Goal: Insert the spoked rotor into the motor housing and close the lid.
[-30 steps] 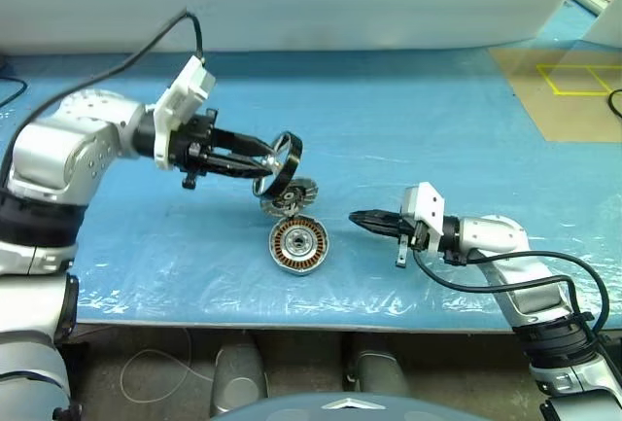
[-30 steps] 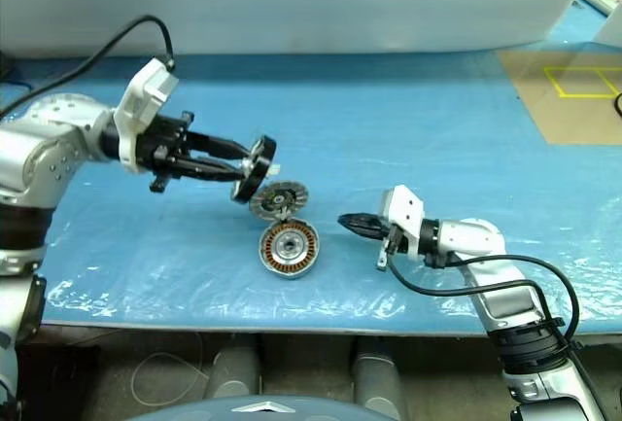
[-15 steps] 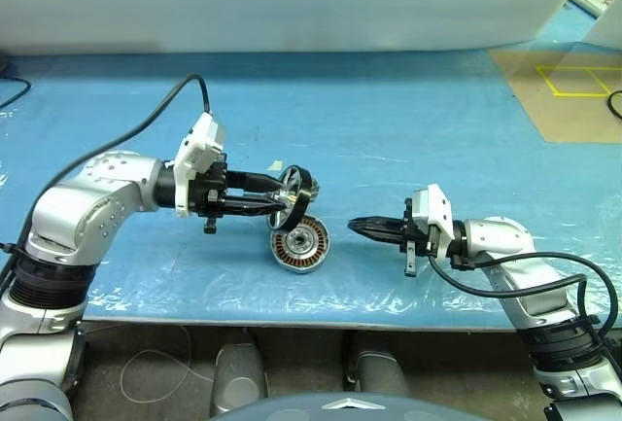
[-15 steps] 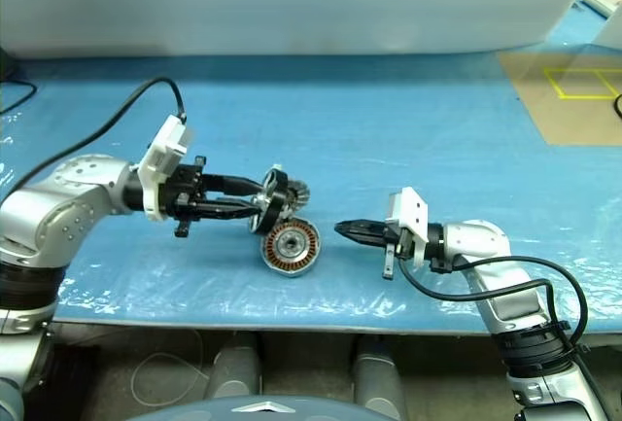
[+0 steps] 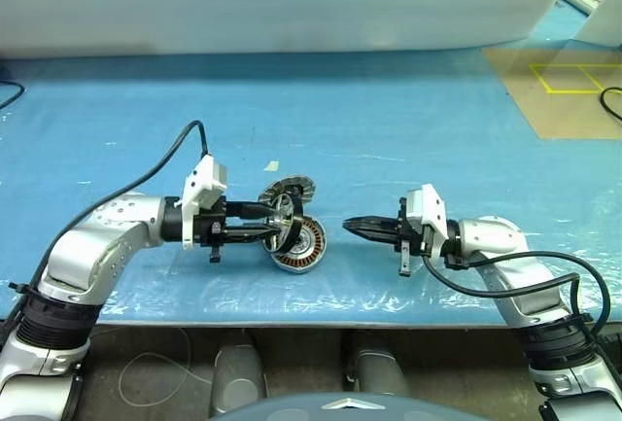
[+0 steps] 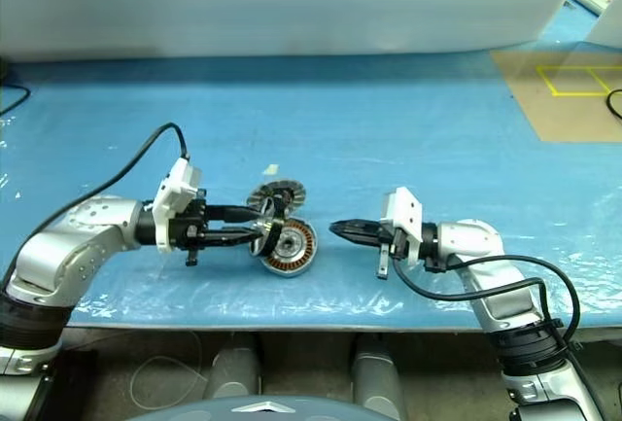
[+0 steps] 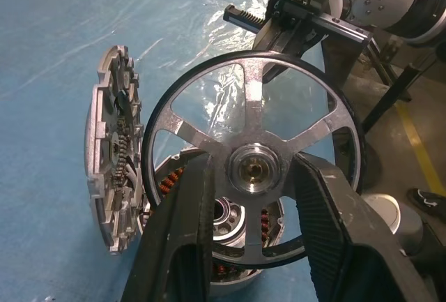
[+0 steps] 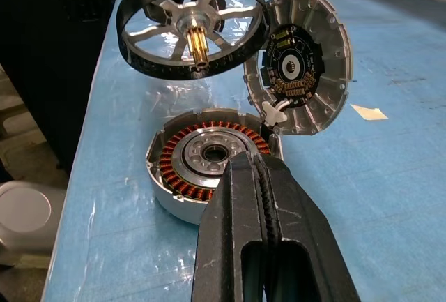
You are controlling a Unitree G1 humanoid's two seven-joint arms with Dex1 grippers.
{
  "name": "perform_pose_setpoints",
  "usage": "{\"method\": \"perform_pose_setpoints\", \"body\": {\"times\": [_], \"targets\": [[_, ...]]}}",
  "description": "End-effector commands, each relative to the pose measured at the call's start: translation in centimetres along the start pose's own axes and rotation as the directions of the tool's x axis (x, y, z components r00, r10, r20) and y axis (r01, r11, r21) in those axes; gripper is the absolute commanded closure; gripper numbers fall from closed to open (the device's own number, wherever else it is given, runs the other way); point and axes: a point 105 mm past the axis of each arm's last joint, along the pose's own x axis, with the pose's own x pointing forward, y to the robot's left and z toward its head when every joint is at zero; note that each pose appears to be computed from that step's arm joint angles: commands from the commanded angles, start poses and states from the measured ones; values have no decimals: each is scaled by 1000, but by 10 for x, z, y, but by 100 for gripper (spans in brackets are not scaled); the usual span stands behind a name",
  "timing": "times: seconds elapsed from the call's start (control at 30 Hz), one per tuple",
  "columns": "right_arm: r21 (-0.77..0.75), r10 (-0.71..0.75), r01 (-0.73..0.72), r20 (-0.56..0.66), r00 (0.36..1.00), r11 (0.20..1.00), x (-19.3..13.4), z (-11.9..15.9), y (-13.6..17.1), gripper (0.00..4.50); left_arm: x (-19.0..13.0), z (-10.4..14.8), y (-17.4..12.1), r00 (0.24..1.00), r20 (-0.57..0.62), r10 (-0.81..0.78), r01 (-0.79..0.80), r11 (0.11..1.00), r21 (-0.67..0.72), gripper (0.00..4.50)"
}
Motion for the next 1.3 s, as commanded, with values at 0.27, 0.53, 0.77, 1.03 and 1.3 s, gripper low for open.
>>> {"method": "perform_pose_setpoints", "body": {"times": [0.27, 0.53, 0.77, 1.03, 1.3], "targets": [[-48, -6, 8, 28, 1000, 999, 2, 10, 1, 450, 6, -11, 7, 999, 19, 47, -47, 998, 30, 317], [-52, -13, 14, 28, 1000, 999, 2, 10, 0, 450, 14, -21, 6, 998, -24, 50, -50, 998, 27, 317], [-55, -16, 18, 24, 1000, 998, 2, 10, 0, 450, 11, -26, 11, 996, -65, 59, -57, 998, 32, 317], [-60, -22, 24, 23, 999, 998, 2, 9, 0, 450, 11, -27, 14, 995, -78, 59, -56, 998, 42, 317], [-63, -28, 29, 21, 999, 998, 2, 9, 0, 450, 13, -27, 12, 996, -73, 41, -39, 999, 30, 282]]}}
